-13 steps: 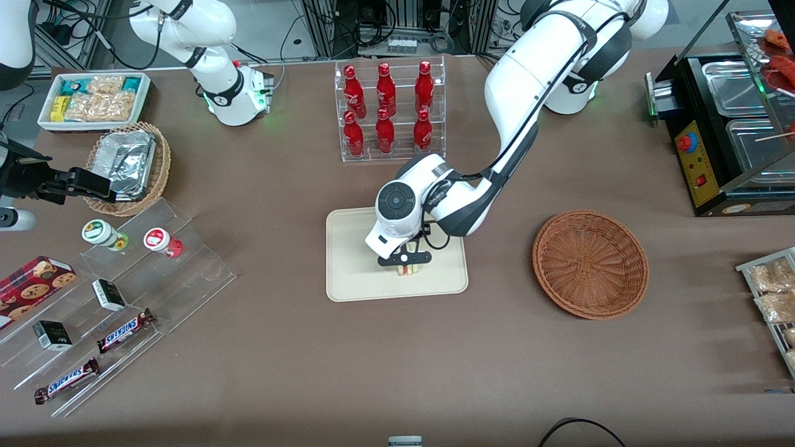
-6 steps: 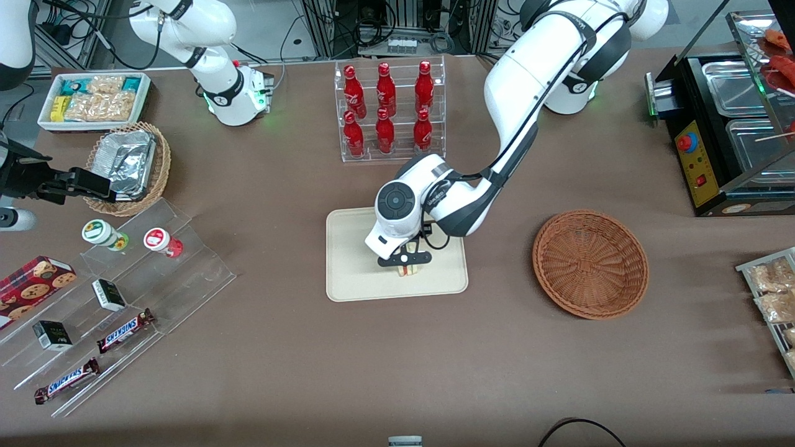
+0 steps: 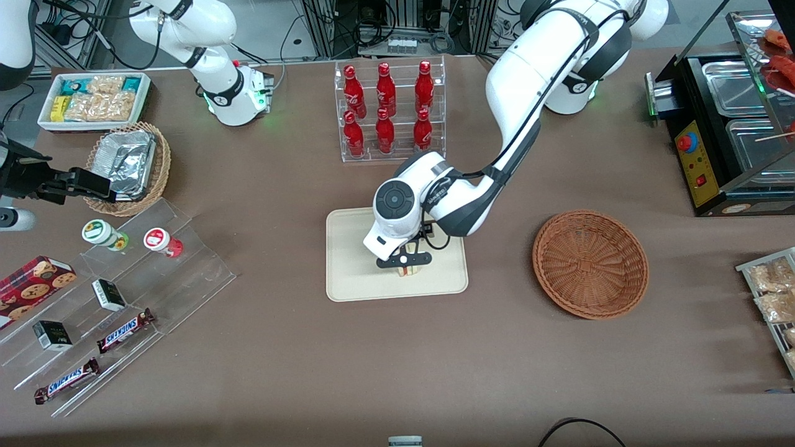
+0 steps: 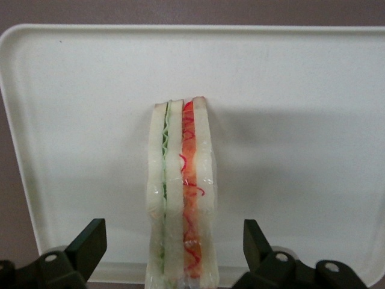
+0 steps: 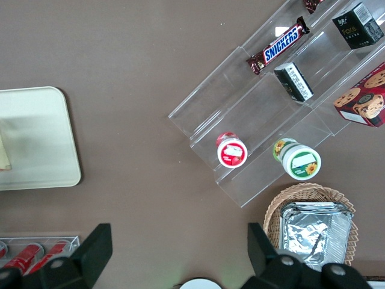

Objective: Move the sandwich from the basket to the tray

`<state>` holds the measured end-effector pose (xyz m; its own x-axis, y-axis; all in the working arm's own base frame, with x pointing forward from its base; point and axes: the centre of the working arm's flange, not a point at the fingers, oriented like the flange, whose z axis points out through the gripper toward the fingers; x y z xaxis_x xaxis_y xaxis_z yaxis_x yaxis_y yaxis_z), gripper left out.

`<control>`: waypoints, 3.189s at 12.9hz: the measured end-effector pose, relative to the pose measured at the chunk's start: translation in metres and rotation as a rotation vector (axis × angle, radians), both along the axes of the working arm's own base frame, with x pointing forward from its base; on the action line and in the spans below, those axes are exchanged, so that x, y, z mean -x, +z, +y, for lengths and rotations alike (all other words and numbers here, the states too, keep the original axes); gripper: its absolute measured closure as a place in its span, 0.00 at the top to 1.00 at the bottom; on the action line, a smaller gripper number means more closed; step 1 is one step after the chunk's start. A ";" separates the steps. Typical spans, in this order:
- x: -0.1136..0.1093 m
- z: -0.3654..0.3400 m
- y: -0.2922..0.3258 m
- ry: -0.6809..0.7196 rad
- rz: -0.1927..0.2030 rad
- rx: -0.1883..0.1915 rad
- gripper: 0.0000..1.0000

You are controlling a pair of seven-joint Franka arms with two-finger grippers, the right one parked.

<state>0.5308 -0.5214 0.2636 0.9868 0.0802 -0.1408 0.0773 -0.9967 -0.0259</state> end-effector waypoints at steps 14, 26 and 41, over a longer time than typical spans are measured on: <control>-0.045 0.088 0.162 0.045 -0.068 -0.019 1.00; -0.086 0.357 0.237 -0.110 0.001 0.109 1.00; -0.053 0.423 0.315 -0.121 -0.015 0.060 1.00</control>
